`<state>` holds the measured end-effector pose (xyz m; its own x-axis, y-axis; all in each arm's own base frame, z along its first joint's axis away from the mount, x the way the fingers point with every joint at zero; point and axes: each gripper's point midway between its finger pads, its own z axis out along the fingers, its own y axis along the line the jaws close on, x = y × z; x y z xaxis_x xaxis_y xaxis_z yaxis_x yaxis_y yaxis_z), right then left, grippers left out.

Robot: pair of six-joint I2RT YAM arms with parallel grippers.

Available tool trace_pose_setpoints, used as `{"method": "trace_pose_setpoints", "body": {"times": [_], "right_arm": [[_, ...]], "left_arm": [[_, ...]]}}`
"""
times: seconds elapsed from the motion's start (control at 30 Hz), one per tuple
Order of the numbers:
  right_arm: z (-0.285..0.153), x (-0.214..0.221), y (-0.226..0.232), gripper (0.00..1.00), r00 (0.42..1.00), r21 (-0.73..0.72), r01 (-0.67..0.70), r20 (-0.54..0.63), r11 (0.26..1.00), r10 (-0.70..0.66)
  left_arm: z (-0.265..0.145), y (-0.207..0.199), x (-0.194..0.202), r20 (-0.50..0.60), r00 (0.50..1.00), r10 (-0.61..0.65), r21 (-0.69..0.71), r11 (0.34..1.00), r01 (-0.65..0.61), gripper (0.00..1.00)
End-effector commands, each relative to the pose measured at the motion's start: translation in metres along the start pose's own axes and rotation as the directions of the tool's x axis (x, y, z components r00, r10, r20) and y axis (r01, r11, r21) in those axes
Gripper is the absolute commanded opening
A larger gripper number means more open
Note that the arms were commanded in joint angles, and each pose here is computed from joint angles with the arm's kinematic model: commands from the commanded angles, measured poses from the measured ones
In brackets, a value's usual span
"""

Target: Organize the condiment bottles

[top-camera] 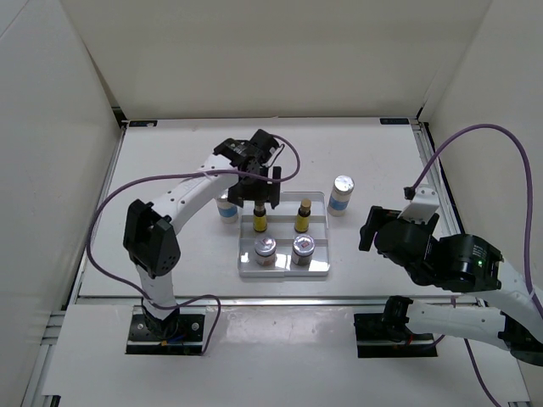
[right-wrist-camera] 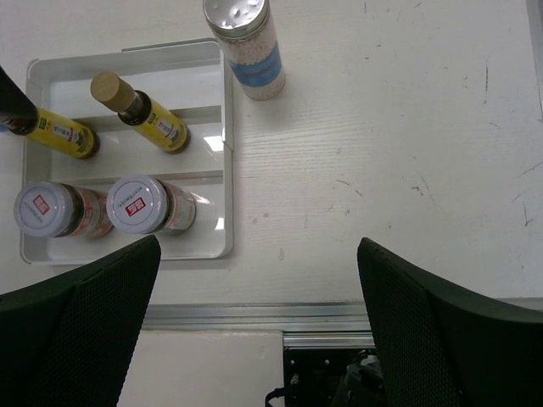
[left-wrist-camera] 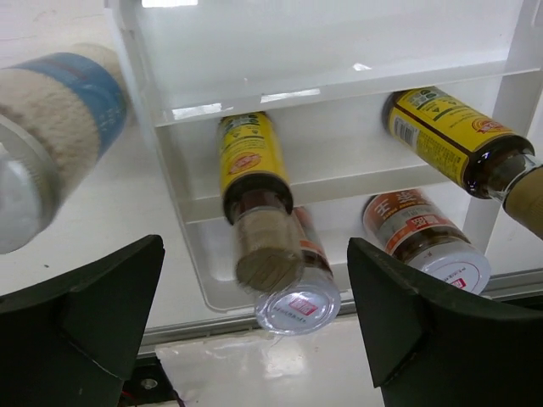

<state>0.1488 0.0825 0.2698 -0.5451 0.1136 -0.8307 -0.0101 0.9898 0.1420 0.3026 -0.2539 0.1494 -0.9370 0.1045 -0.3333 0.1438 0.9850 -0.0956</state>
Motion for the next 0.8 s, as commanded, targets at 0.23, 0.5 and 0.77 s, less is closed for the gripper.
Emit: {"method": "trace_pose_setpoints", "body": {"times": [0.23,0.5,0.77], "right_arm": [[0.004,0.019,-0.028,1.0,0.978,0.136,0.199,-0.091,0.971,-0.188],[-0.001,0.019,-0.033,1.0,0.985,0.102,0.162,-0.074,0.981,-0.155],[-0.012,0.014,-0.048,1.0,0.998,0.035,0.06,-0.018,0.998,-0.059]], "left_arm": [[-0.112,0.085,-0.047,0.284,0.952,-0.112,-0.015,0.993,0.121,1.0],[-0.057,0.118,-0.028,0.11,0.97,-0.218,-0.033,0.974,0.223,0.94],[-0.034,0.119,-0.04,0.078,0.975,-0.206,-0.054,0.976,0.211,0.92]]}}
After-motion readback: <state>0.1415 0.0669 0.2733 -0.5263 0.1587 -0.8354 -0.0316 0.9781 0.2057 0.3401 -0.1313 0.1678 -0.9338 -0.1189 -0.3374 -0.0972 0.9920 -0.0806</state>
